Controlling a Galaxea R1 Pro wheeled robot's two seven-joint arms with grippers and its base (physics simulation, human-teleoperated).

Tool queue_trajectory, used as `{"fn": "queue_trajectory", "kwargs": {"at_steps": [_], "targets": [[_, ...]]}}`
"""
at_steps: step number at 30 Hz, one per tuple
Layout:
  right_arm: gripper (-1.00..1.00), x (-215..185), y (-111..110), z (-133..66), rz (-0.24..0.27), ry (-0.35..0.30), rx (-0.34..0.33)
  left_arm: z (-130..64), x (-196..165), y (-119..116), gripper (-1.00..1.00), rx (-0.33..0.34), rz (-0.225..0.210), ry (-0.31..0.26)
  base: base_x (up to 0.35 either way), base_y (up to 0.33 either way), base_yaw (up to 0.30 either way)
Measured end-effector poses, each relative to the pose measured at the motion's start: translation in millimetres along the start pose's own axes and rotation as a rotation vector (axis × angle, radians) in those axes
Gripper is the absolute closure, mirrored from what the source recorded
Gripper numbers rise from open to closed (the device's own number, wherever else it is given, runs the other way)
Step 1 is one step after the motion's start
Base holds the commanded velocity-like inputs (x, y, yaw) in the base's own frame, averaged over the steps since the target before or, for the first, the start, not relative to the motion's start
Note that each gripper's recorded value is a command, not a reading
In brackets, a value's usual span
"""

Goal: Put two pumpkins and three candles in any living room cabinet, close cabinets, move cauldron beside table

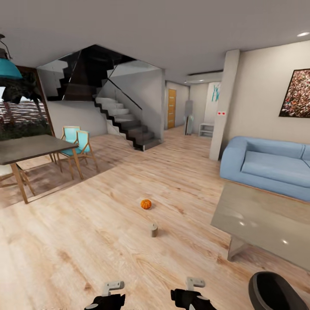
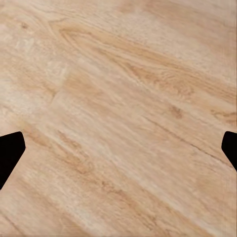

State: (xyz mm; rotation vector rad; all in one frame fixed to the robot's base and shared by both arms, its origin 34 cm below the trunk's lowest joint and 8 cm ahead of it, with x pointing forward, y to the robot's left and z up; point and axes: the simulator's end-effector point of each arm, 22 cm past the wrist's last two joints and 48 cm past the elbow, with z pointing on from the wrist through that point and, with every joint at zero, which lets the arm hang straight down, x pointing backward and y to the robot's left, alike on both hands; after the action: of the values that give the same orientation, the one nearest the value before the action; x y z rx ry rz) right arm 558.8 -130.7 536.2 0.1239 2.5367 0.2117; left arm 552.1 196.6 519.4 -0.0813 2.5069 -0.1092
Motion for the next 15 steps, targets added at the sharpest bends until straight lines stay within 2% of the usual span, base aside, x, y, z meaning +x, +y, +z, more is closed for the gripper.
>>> {"fn": "queue_trajectory", "kwargs": {"at_steps": [15], "targets": [[-1.00, 2.4, 0.0, 0.1, -0.001, 0.005, 0.000, -0.1, 0.8, 0.1, -1.00, 0.000, 0.000, 0.001, 0.000, 0.000, 0.291]]}}
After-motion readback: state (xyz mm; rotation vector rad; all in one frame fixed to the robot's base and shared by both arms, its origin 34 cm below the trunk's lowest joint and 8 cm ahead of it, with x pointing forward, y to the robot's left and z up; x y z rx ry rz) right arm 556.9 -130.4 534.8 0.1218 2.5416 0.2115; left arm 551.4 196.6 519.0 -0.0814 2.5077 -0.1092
